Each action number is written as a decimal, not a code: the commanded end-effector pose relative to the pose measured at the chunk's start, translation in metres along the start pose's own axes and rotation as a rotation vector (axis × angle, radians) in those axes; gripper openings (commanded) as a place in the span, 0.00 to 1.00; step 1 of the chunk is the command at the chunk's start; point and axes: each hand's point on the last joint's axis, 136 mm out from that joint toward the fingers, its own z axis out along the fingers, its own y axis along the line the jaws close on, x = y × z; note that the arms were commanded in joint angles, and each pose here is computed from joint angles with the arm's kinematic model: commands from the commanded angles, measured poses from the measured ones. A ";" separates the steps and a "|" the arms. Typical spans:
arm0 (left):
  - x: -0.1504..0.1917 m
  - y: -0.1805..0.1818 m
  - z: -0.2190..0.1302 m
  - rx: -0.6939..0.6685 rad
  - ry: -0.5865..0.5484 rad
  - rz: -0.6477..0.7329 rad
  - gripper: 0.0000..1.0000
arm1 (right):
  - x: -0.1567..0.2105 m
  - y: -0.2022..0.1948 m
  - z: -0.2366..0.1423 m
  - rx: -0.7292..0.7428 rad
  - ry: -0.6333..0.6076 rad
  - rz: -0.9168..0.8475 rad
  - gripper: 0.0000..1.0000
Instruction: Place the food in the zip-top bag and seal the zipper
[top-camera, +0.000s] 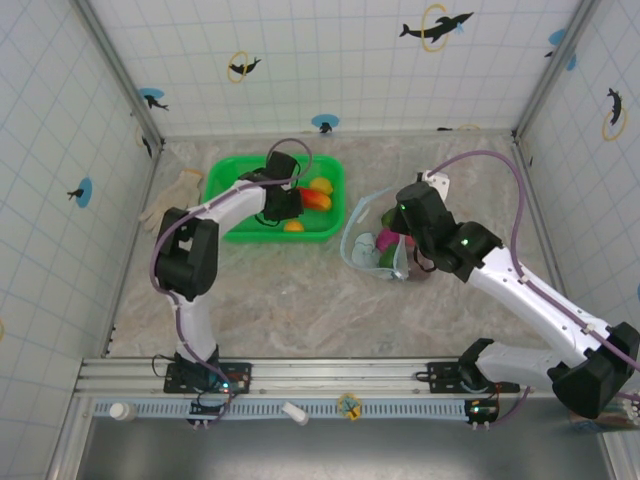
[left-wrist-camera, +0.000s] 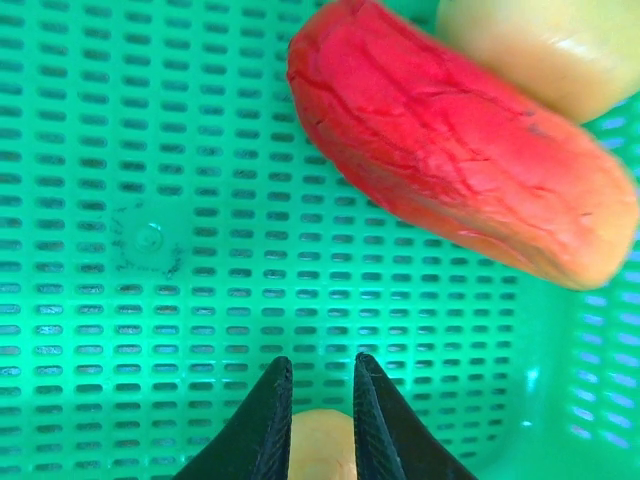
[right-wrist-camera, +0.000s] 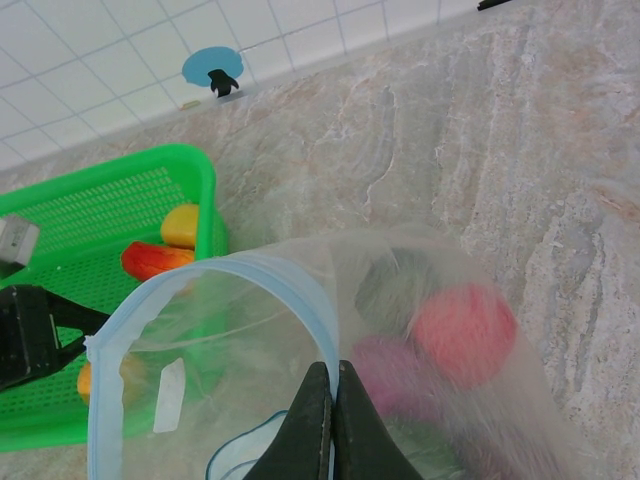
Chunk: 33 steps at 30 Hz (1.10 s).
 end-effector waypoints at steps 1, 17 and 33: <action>-0.020 -0.012 -0.035 0.048 -0.063 -0.001 0.19 | -0.007 0.000 -0.009 -0.010 -0.031 0.025 0.00; 0.034 0.022 0.006 -0.104 0.182 -0.030 0.58 | 0.000 -0.005 -0.009 0.008 -0.035 0.012 0.00; 0.024 0.026 0.026 -0.064 0.193 -0.083 0.27 | -0.005 -0.012 -0.010 0.027 -0.054 -0.002 0.00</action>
